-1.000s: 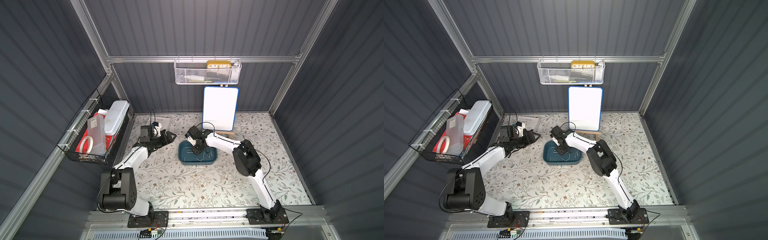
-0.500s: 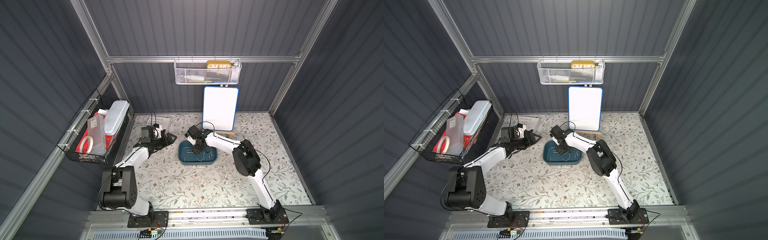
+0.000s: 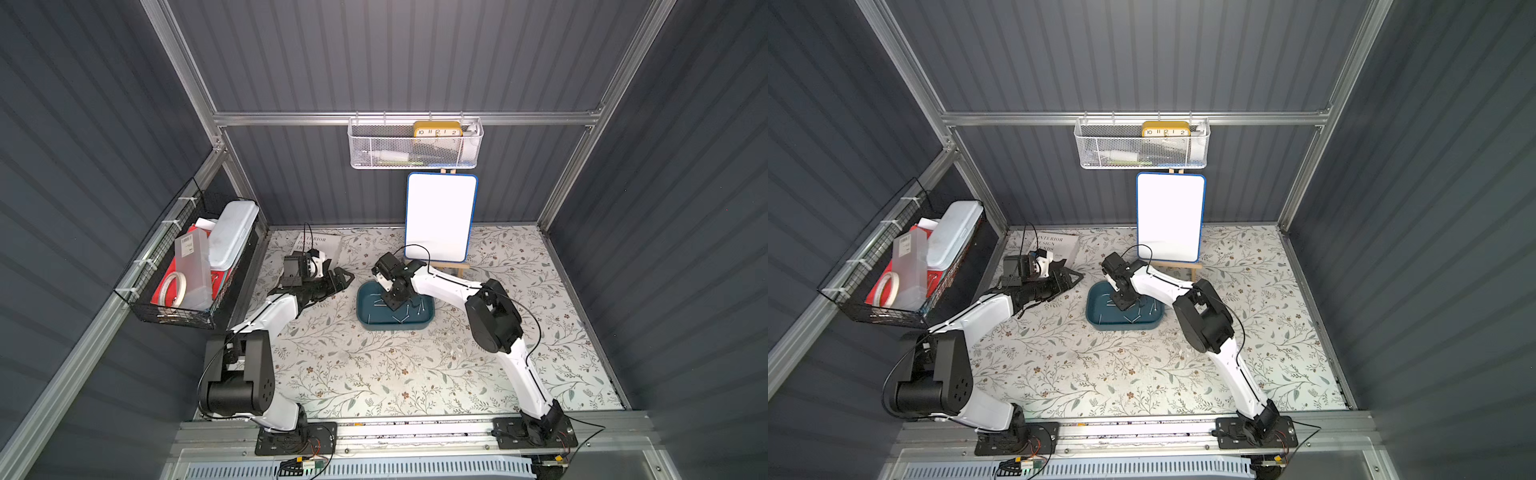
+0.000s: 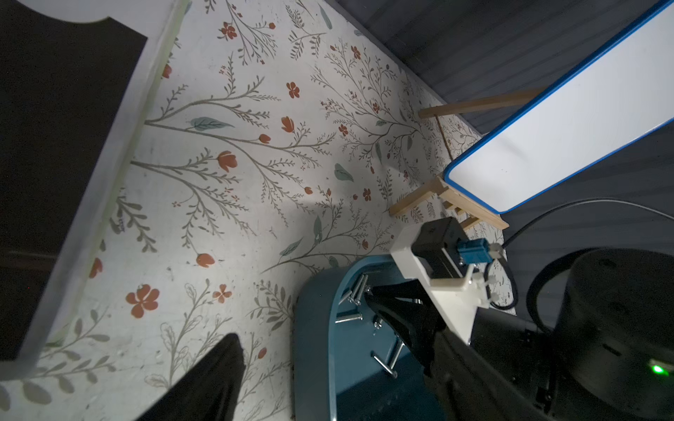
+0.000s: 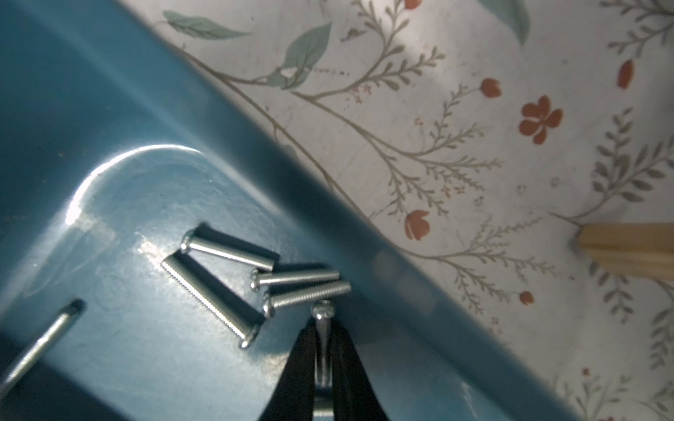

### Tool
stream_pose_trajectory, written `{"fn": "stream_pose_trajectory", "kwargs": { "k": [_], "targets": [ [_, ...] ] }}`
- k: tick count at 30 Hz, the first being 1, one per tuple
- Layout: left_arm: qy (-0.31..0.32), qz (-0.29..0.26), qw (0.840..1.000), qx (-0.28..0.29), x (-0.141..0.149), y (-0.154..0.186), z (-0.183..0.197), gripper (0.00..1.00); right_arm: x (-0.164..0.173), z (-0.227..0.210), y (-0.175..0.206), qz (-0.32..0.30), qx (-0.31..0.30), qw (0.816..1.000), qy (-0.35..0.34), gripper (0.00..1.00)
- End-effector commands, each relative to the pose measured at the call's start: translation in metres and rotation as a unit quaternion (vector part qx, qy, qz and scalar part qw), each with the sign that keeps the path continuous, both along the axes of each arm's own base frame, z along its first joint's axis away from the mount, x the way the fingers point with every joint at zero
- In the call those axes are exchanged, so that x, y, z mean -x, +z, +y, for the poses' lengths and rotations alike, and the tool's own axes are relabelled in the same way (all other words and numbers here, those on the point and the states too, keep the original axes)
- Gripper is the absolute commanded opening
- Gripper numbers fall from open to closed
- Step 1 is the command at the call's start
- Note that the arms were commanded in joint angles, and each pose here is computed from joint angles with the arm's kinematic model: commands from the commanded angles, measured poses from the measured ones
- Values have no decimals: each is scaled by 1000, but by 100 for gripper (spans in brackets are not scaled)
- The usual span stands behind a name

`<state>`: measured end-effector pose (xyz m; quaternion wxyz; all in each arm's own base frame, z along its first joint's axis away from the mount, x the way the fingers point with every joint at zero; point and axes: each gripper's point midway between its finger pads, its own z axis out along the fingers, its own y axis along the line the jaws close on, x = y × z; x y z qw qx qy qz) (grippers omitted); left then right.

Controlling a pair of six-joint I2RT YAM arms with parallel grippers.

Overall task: Take out the screws from the storage box
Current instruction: Pick up the screw from the storage box.

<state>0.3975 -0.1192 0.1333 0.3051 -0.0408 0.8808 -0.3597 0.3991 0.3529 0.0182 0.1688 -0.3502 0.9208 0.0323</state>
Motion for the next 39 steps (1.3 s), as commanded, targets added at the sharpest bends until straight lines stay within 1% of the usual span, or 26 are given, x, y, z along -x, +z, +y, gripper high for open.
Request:
{"fn": "stream_pose_trajectory", "kwargs": {
  "k": [1, 5, 9, 10, 12, 14, 16, 20, 24, 26, 29, 39],
  "targets": [
    [-12, 4, 1000, 5, 5, -3, -6, 85, 19, -27, -31, 47, 50, 997, -21, 17],
    [-13, 6, 1000, 5, 5, -5, -6, 86, 19, -29, -37, 50, 57, 997, -30, 24],
    [-14, 4, 1000, 5, 4, -5, -6, 86, 22, -32, -45, 60, 63, 996, -34, 25],
    [-14, 3, 1000, 5, 4, -5, -6, 86, 23, -32, -46, 62, 65, 995, -35, 23],
    [-12, 2, 1000, 3, 4, -4, -6, 86, 26, -31, -47, 69, 59, 995, -39, 17],
    [-7, 2, 1000, 0, 3, -5, -4, 86, 29, -28, -46, 76, 49, 995, -40, 7],
    [-6, 2, 1000, -1, 3, -4, -4, 86, 28, -27, -43, 75, 46, 995, -46, 4],
    [-7, -7, 1000, 0, 4, 2, -5, 86, 23, -24, -22, 56, 31, 996, -60, 3],
    [-5, -10, 1000, -2, 4, 5, -5, 86, 13, -20, 13, 24, 7, 996, -82, 5],
    [-8, -11, 1000, -2, 5, 4, -6, 88, 10, -19, 31, 11, -9, 996, -94, 5],
    [8, -6, 1000, -12, 2, 2, -2, 88, 8, -14, 52, 3, -32, 994, -102, 5],
    [22, -19, 999, -20, -1, 6, 1, 88, 11, -19, 78, -5, -51, 989, -138, 4]
  ]
}}
